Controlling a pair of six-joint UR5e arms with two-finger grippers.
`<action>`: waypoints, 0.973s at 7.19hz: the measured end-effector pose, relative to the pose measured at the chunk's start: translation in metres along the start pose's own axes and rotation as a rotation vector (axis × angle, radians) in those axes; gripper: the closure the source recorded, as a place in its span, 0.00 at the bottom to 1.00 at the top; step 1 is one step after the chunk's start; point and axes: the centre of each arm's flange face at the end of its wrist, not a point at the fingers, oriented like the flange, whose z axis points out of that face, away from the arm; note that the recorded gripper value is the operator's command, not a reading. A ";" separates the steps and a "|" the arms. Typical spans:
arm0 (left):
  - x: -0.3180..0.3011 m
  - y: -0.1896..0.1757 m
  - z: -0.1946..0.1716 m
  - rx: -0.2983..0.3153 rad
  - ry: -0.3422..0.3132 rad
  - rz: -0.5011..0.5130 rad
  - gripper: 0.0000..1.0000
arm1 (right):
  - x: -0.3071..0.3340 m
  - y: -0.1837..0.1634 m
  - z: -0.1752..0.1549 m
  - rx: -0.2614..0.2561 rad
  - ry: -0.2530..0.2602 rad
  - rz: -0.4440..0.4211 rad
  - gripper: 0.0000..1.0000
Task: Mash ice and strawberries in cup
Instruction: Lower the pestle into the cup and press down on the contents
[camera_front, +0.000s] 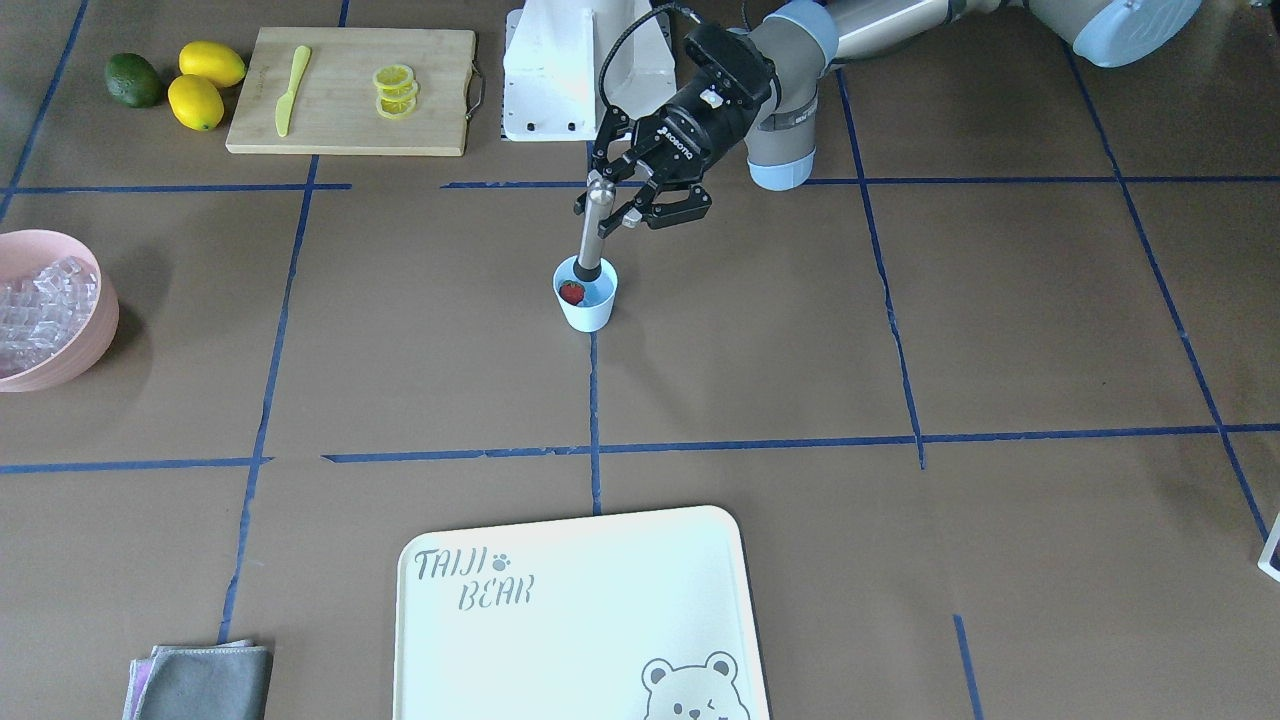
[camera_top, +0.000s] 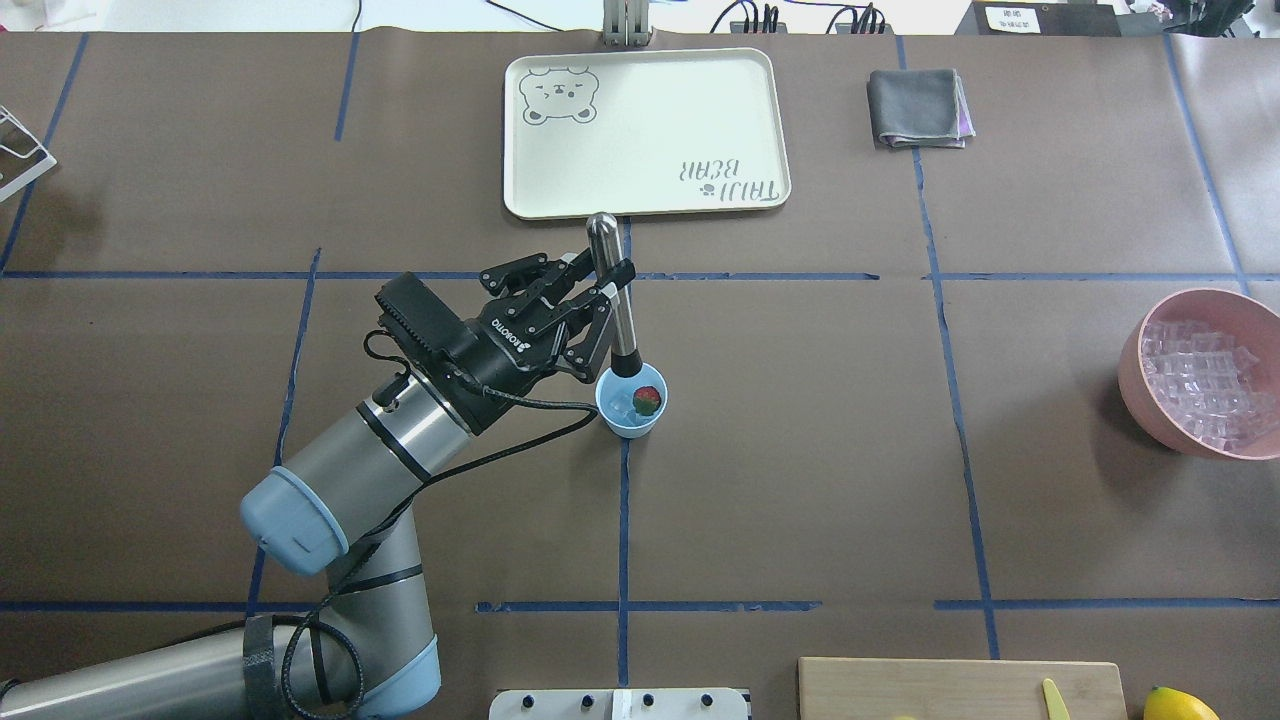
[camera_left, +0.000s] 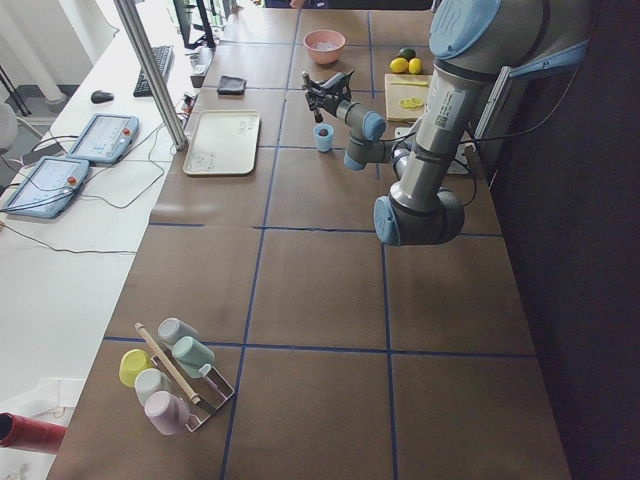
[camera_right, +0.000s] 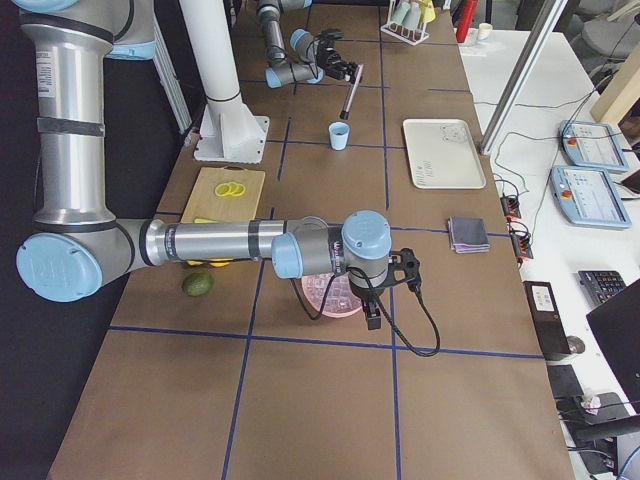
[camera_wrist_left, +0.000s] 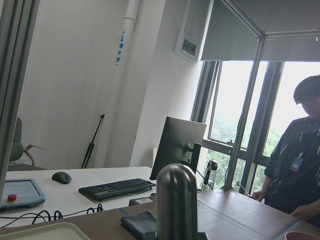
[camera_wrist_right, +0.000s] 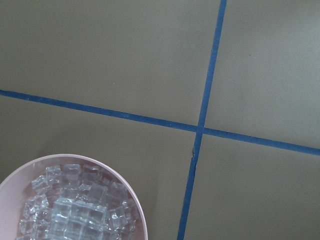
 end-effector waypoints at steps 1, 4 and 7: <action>-0.005 0.011 -0.001 -0.005 0.000 -0.001 1.00 | 0.000 0.000 0.000 0.000 -0.001 0.000 0.00; -0.002 0.025 -0.006 -0.019 0.009 -0.011 1.00 | 0.000 0.000 0.000 -0.001 -0.001 0.001 0.00; 0.005 0.032 -0.010 -0.031 0.014 -0.019 1.00 | 0.001 0.000 0.001 -0.001 -0.001 0.001 0.00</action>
